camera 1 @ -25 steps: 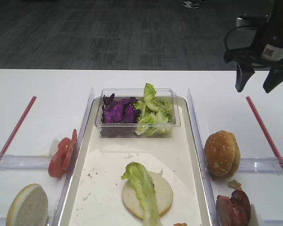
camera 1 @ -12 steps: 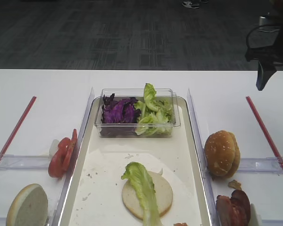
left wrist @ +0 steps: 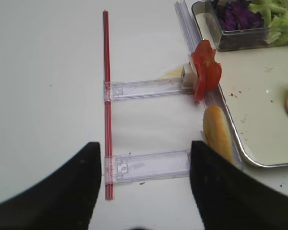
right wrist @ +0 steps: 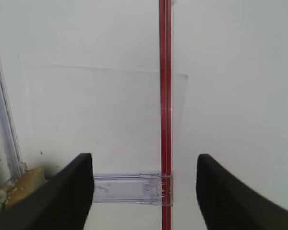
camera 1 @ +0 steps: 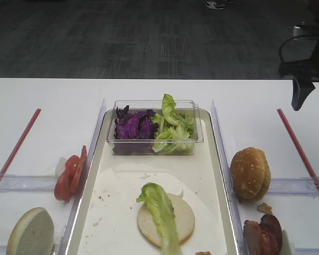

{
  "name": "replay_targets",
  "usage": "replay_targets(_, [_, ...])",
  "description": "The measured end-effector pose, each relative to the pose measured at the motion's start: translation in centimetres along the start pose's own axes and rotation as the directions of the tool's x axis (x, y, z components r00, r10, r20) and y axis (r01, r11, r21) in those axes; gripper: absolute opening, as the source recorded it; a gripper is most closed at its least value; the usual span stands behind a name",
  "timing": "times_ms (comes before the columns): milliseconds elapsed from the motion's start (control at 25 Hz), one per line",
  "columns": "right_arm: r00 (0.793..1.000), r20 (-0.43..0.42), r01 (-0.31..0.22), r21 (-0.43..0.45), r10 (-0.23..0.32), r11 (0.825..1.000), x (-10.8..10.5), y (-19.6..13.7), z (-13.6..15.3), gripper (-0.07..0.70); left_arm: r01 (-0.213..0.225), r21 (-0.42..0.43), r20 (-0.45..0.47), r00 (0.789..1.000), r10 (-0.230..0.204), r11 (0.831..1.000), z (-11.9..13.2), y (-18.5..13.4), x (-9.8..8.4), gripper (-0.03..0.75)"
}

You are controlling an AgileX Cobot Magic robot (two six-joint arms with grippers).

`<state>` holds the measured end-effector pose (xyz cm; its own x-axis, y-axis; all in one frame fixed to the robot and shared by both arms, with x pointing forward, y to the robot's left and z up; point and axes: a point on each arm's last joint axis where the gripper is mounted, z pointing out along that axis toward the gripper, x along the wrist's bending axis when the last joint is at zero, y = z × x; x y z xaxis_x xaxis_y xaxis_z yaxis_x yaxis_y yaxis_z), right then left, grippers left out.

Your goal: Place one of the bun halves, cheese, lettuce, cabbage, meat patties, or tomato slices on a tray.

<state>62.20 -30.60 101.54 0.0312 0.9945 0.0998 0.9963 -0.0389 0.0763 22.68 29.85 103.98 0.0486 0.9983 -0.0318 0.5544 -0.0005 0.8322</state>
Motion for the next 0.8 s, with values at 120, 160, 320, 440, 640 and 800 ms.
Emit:
replay_targets(120, [1.000, 0.017, 0.020, 0.004, -0.020, 1.000, -0.1, -1.3, -0.6, 0.479, 0.000, 0.000, 0.000, 1.000, 0.000, 1.000, 0.0, 0.0, 0.0, 0.391])
replay_targets(160, [1.000, 0.019, 0.023, -0.001, -0.023, 1.000, -0.1, -1.8, -1.1, 0.479, -0.001, 0.000, -0.001, 1.000, 0.001, 1.000, 0.0, 0.0, 0.0, 0.391])
replay_targets(320, [1.000, 0.018, 0.024, 0.010, -0.024, 1.000, 0.0, -4.3, -1.8, 0.479, -0.001, 0.000, -0.001, 1.000, 0.001, 1.000, 0.0, 0.0, 0.0, 0.391])
replay_targets(440, [0.999, 0.020, 0.026, 0.017, -0.027, 1.000, 0.1, -6.2, -2.3, 0.479, -0.001, 0.000, -0.001, 1.000, 0.001, 1.000, 0.0, 0.0, 0.0, 0.391])
replay_targets(640, [0.999, 0.020, 0.025, 0.029, -0.026, 0.999, 0.1, -9.5, -2.9, 0.479, -0.001, 0.000, -0.001, 1.000, 0.001, 1.000, 0.0, 0.0, 0.0, 0.391])
replay_targets(800, [0.999, 0.019, 0.026, 0.036, -0.027, 0.999, 0.2, -11.8, -3.1, 0.479, -0.001, 0.000, -0.001, 1.000, 0.001, 1.000, 0.0, 0.0, 0.0, 0.391])
